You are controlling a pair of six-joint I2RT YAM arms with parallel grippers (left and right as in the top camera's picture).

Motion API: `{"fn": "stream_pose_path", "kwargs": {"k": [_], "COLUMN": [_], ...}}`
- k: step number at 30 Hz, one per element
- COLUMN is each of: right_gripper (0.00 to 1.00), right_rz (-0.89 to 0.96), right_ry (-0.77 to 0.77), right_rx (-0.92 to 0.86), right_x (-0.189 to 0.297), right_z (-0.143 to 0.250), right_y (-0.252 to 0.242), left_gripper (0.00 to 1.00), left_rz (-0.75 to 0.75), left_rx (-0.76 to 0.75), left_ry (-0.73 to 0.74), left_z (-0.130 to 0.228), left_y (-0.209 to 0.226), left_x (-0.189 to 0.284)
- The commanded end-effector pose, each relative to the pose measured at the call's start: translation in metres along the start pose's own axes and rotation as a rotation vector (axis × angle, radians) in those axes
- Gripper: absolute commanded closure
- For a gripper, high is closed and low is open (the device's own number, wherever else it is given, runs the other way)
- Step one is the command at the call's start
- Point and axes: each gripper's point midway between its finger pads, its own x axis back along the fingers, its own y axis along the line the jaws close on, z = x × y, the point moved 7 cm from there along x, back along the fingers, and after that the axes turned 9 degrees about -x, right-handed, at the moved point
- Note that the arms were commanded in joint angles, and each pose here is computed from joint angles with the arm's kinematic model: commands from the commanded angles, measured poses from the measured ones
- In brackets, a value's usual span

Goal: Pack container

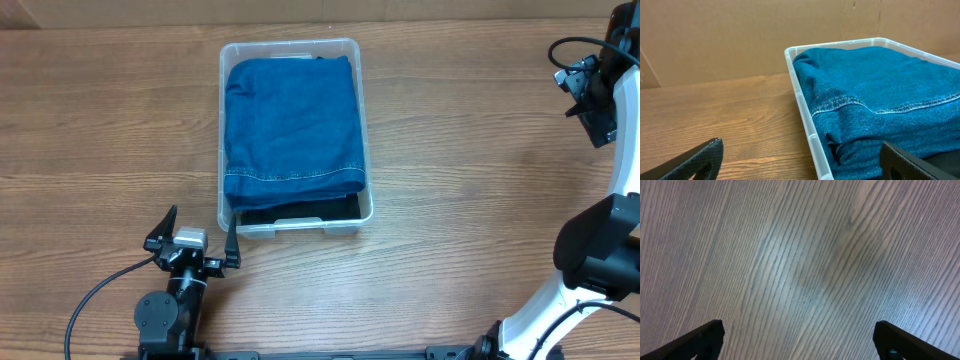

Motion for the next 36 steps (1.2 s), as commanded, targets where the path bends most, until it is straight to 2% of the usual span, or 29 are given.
{"fn": "stream_pose_path", "kwargs": {"k": [1, 25, 31, 36], "right_gripper": [0.0, 0.0, 0.0, 0.0], "right_rz": [0.001, 0.0, -0.04, -0.127], "right_ry": [-0.009, -0.009, -0.029, -0.077], "right_rx": [-0.005, -0.005, -0.002, 0.015], "right_x": [0.0, 0.001, 0.02, 0.063], "right_z": [-0.001, -0.001, 0.001, 0.009], "right_y": [0.0, 0.0, 0.0, 0.0], "left_gripper": [0.0, 0.0, 0.0, 0.0], "left_rz": [-0.007, -0.007, -0.007, -0.007], "left_rx": [-0.027, -0.027, -0.027, -0.027], "left_ry": [-0.003, -0.004, -0.004, -0.004], "left_z": [0.001, 0.001, 0.001, 0.001], "left_y": [0.001, 0.001, 0.001, 0.001], "left_x": [0.0, 0.0, 0.0, 0.0]}}
